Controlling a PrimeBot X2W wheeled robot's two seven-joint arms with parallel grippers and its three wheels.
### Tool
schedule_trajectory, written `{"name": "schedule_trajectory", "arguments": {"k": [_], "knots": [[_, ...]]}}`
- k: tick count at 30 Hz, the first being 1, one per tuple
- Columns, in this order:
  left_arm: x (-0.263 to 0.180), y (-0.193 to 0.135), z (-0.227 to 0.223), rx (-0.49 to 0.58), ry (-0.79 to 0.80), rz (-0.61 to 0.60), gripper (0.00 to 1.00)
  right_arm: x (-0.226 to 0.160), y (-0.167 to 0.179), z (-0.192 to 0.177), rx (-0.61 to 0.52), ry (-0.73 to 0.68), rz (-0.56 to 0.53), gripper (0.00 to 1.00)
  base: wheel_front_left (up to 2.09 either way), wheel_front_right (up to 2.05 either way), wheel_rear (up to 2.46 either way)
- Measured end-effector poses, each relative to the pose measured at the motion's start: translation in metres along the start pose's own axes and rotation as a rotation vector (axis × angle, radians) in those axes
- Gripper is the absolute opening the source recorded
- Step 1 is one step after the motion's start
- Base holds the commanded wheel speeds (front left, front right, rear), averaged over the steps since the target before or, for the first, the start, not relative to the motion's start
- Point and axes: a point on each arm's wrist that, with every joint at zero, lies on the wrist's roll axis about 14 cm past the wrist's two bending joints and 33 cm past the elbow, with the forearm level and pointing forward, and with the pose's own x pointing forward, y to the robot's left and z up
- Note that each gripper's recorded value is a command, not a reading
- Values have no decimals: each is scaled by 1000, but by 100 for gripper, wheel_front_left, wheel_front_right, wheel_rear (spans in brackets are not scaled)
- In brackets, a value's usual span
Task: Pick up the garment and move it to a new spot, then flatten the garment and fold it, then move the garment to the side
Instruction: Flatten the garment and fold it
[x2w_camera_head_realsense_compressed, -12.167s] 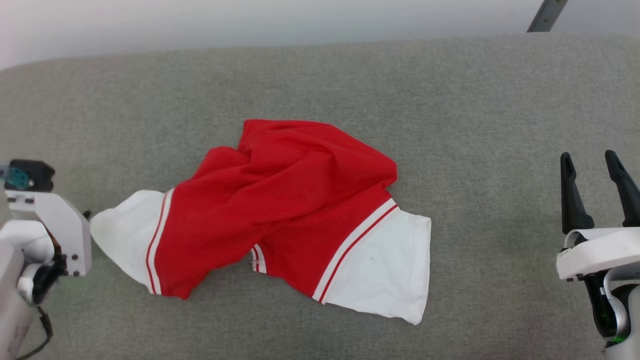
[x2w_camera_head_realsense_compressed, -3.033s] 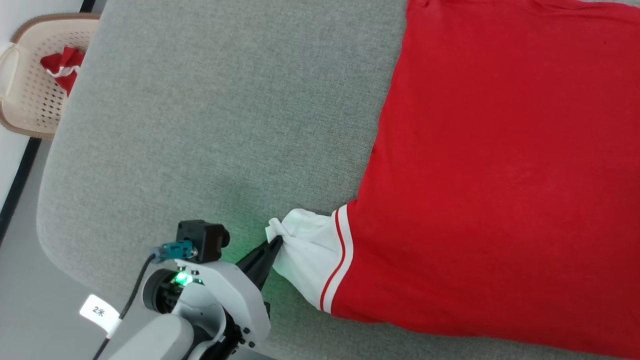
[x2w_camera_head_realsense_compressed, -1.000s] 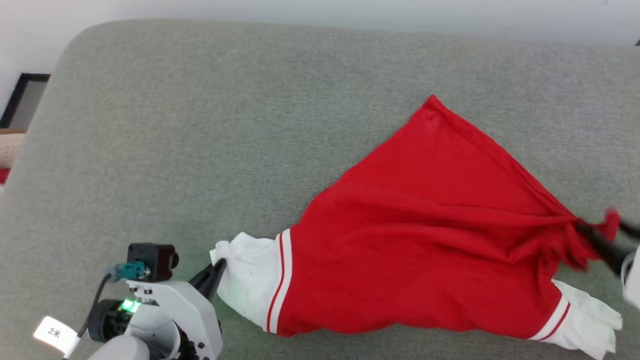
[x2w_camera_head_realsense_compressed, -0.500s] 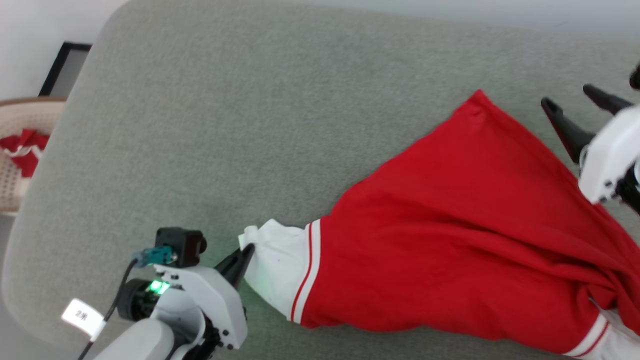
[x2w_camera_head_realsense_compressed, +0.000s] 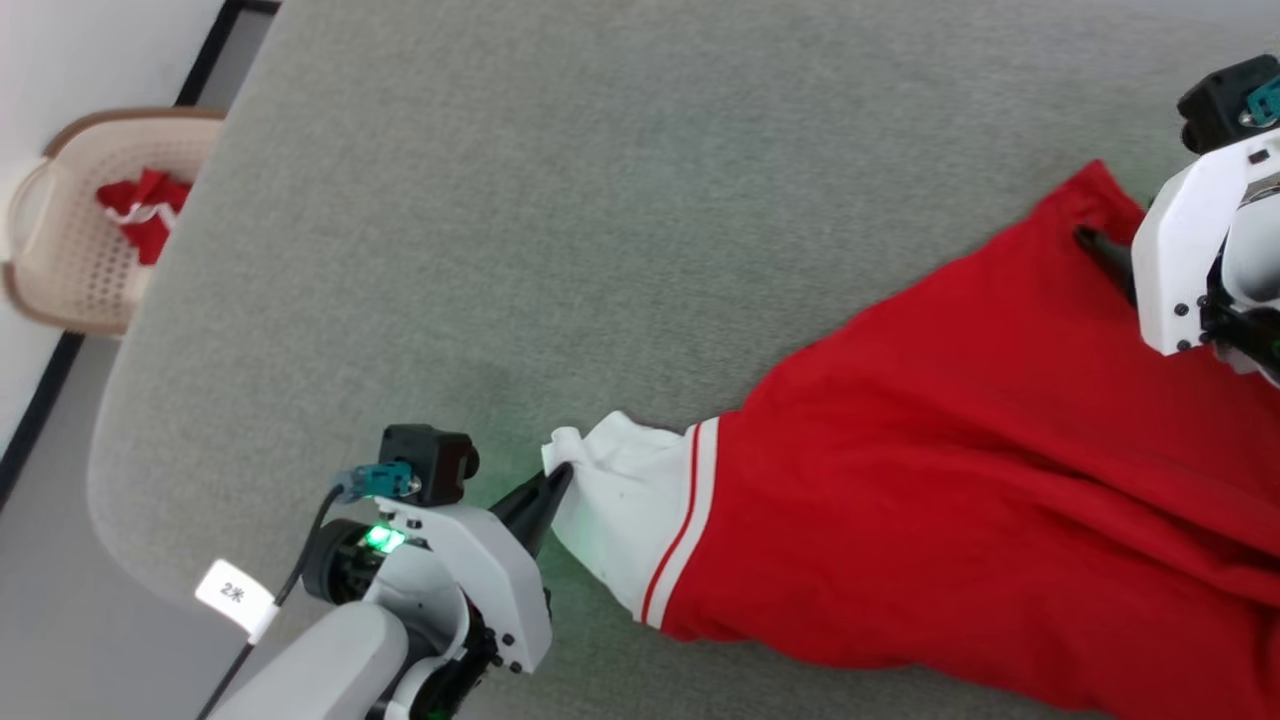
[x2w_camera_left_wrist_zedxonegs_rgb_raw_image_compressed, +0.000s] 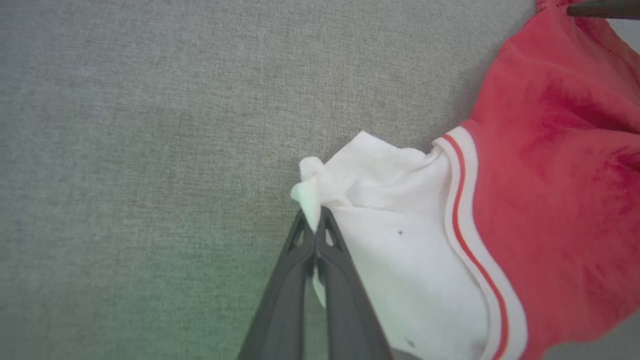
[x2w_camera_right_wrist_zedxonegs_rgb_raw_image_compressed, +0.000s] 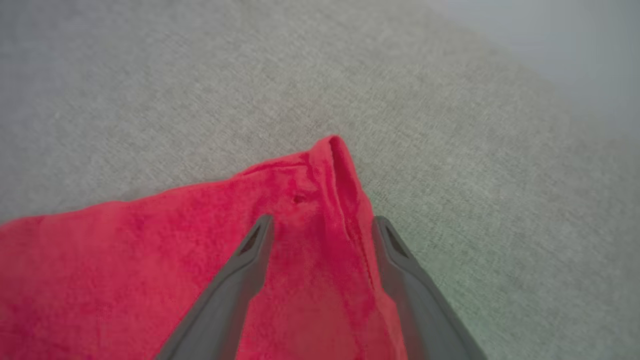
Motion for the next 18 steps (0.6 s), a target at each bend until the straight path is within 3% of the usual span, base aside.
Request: {"name": "schedule_trajectory", "arguments": {"k": [9, 10, 11, 18], "knots": [[3, 11, -7, -21, 11, 31, 0, 30, 0, -9, 4, 146, 15, 100, 0, 0, 0], [3, 11, -7, -21, 11, 31, 0, 30, 0, -9, 4, 146, 15, 44, 0, 0, 0], [2, 14, -9, -26, 14, 37, 0, 33, 1, -11, 5, 188, 22, 0, 0, 0, 0], [3, 19, -11, -25, 24, 44, 0, 29, -7, -9, 16, 204, -1, 0, 0, 0, 0]]}}
